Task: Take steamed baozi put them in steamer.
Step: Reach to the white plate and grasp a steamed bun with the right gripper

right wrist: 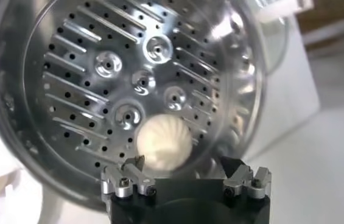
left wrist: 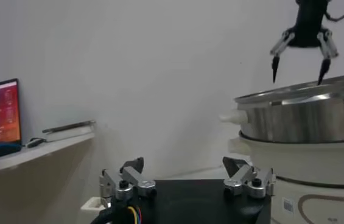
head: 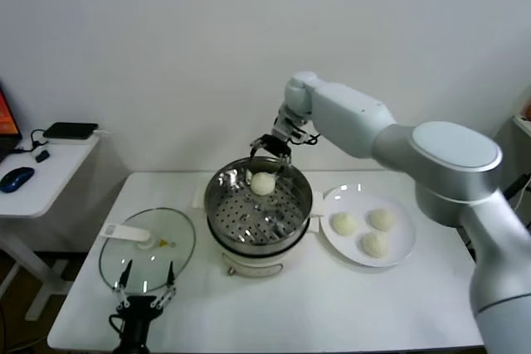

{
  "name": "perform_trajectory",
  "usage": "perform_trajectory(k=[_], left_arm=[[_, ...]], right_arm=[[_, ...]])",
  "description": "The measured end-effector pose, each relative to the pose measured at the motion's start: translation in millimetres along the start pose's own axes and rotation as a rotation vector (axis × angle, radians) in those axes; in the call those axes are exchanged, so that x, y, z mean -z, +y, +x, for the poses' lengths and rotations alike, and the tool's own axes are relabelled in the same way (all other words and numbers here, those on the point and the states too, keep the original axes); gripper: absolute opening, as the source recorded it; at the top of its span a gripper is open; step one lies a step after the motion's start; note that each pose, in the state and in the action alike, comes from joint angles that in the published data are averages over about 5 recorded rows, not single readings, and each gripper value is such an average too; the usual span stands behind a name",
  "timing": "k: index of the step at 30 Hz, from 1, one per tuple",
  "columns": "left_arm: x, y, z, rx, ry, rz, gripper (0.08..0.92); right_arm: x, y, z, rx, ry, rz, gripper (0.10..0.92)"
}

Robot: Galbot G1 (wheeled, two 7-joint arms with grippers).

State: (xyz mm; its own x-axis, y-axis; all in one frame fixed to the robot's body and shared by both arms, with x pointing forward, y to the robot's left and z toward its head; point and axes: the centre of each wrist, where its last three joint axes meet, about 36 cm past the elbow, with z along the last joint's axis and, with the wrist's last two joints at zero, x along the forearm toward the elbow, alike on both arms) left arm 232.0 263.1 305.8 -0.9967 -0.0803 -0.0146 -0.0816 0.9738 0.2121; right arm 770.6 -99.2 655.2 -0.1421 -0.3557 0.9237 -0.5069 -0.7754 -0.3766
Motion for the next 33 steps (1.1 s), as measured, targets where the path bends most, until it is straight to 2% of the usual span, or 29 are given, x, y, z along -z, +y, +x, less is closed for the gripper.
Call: perform_trajectory(k=[7,15,23,33], left_arm=[[1.0,-0.4,0.4,-0.002,0.004,0.000,0.823],[-1.2,-1.1,-0.6,-0.005,0.008,-0.001,0.823],[-3.0,-1.1,-0.6,-0.006,0.011,-0.004,0.823],[-6.8,0.9,1.2,-0.005,0.019,-0.016,0.823]], right_arm=[[-17.8,48.2,46.2,-0.049,0.087,-0.349,0.823],[-32.4,128.6,54.4,-0.010,0.125,-0.711,0.823],[-38.7,187.3,35.0,0.079,0.140,-0.874,0.823],[-42.7,227.7,-12.6,0.179,0.158,-0.925,0.823]])
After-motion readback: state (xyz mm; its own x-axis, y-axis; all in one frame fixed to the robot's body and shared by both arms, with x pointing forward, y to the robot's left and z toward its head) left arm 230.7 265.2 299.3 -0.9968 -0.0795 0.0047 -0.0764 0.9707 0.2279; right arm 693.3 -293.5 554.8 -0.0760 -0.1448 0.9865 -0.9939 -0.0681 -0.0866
